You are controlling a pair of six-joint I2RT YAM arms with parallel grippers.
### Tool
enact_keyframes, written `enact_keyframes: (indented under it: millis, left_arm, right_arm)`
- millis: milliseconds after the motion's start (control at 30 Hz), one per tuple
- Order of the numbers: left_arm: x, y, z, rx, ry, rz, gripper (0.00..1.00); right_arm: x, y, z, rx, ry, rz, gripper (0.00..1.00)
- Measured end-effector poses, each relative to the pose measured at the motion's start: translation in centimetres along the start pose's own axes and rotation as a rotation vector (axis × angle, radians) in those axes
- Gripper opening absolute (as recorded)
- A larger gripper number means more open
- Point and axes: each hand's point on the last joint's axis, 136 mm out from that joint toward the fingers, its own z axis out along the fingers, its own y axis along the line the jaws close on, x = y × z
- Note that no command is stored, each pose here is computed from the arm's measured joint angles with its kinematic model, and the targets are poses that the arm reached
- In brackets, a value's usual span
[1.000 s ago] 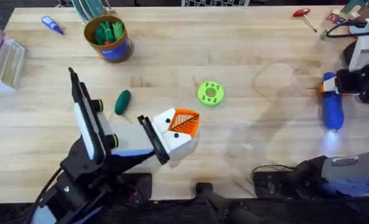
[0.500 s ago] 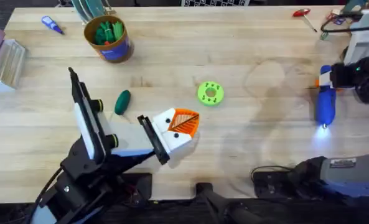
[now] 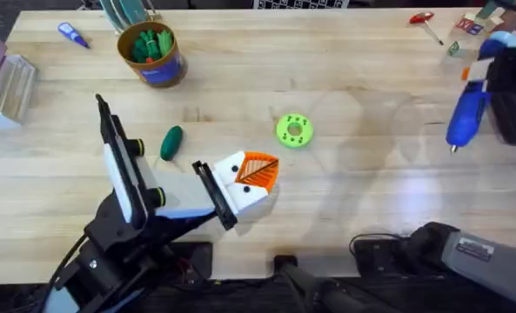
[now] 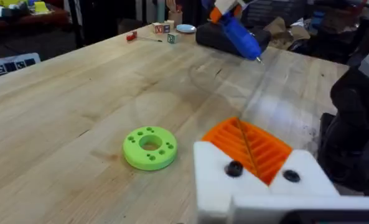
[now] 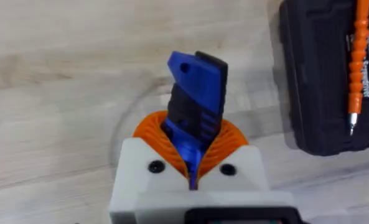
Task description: Pick up the gripper from the table and insert it into the empty holder that is missing its gripper. Then pick up a screw, insert it into the mounting hole, and use the screwdriver to tighten it. Finally, clean up the table by picking up the vegetable and placing it into the bucket.
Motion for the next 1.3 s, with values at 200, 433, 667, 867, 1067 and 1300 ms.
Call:
enact_keyframes:
  millis: [200, 433, 667, 867, 1067, 1300]
  left_arm:
    - [0.0, 0.0, 0.0, 0.0, 0.0, 0.0, 0.012]
    - [0.0, 0.0, 0.0, 0.0, 0.0, 0.0, 0.012]
    - [0.0, 0.0, 0.0, 0.0, 0.0, 0.0, 0.012]
    - [0.0, 0.0, 0.0, 0.0, 0.0, 0.0, 0.012]
    - [0.0, 0.0, 0.0, 0.0, 0.0, 0.0, 0.012]
    - [0.0, 0.0, 0.0, 0.0, 0.0, 0.0, 0.012]
  right_arm:
    - [-1.9, 2.1, -5.1, -0.027, -0.156, 0.04, 0.023]
    - [-1.6, 4.3, -9.0, -0.061, -0.391, 0.099, 0.023]
    - [-3.1, 10.9, -13.5, -0.348, -0.724, 0.09, 0.023]
    - [-3.4, 17.7, -19.1, -0.661, -0.889, -0.02, 0.023]
    - [-3.4, 22.5, -25.5, -0.91, -1.052, -0.131, 0.023]
    - [-2.4, 26.5, -29.8, -1.12, -1.132, -0.208, 0.023]
